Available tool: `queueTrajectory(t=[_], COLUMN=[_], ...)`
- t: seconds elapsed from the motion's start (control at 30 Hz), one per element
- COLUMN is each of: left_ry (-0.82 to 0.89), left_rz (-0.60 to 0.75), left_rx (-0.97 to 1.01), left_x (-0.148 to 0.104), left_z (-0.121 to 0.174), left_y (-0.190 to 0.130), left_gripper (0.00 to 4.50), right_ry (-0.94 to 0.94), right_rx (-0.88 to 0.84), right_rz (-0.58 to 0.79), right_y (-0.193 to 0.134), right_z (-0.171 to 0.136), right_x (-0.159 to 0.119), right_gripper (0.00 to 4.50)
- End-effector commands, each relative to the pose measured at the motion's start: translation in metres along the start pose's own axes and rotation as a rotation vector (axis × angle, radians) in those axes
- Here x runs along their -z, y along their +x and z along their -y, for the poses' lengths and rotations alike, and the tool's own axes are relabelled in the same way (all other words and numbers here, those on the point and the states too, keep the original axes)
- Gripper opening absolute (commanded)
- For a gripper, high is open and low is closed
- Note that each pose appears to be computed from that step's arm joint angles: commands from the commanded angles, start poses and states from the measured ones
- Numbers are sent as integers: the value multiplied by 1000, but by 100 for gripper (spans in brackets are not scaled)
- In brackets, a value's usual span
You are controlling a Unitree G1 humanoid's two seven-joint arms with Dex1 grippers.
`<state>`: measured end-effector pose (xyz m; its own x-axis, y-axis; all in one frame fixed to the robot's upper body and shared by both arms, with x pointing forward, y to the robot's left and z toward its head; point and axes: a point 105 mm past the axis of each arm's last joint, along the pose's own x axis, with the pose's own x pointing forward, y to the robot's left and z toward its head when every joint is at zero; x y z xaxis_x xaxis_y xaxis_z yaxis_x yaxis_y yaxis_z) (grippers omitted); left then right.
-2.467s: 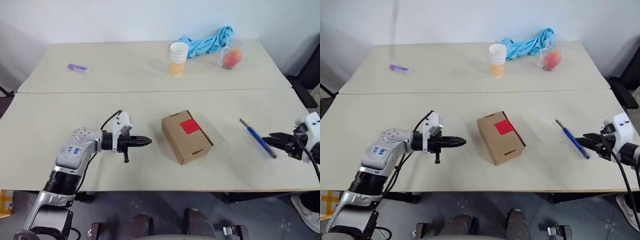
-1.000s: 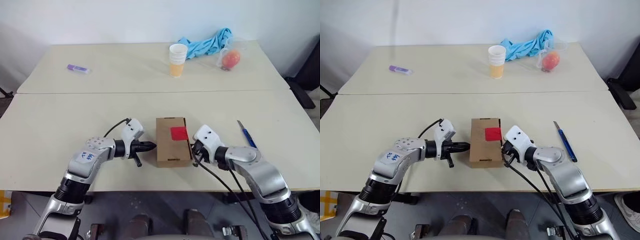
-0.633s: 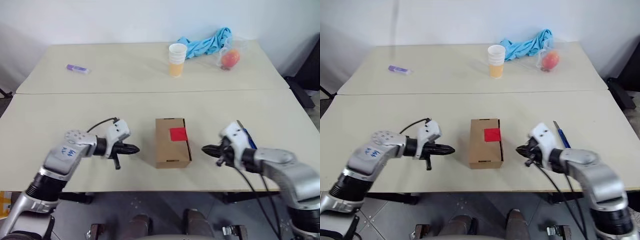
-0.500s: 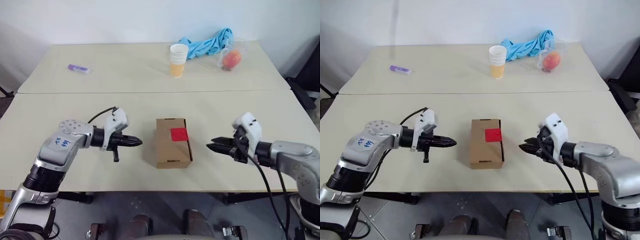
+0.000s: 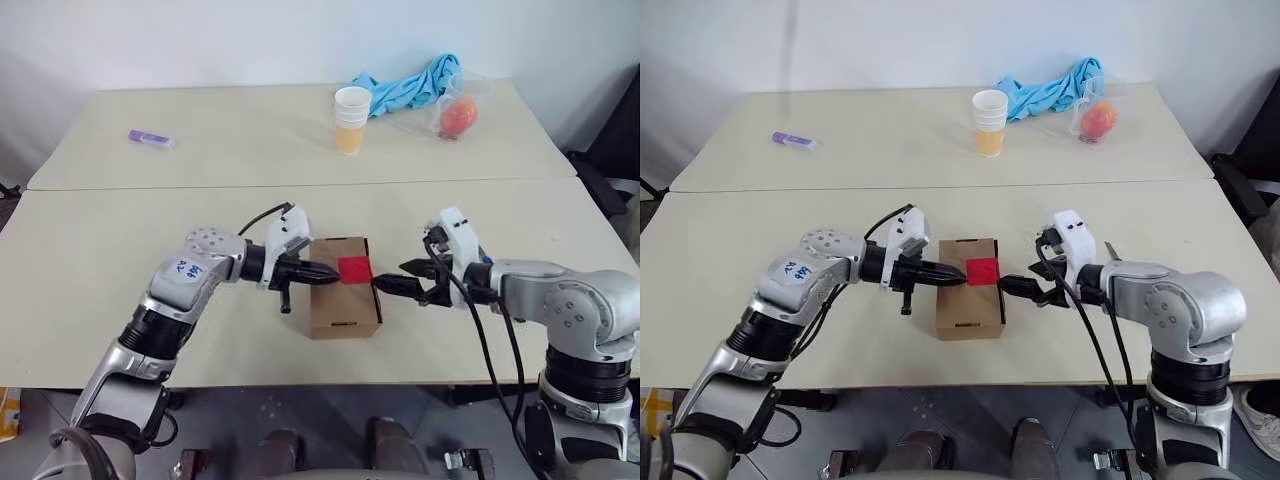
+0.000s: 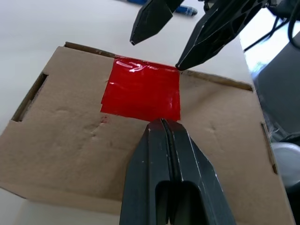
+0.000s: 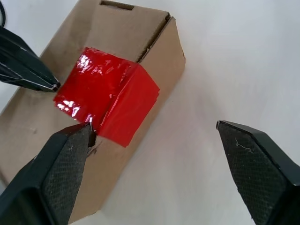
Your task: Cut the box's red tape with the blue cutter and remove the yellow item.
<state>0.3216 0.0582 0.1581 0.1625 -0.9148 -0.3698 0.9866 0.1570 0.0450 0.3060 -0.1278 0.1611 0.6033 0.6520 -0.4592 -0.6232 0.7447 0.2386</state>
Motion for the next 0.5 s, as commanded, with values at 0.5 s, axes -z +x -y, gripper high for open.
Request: queueTrajectory(t=[0.5], left_ry=[-28], left_rz=[-62], left_rx=[-26], left_x=[20], left_z=[2], left_y=[0], left_gripper=[0], right_ry=[-7], right_rx=[69], right_rz=[-37], right_y=[-2], right_z=[19], right_x=[11], right_gripper=[445])
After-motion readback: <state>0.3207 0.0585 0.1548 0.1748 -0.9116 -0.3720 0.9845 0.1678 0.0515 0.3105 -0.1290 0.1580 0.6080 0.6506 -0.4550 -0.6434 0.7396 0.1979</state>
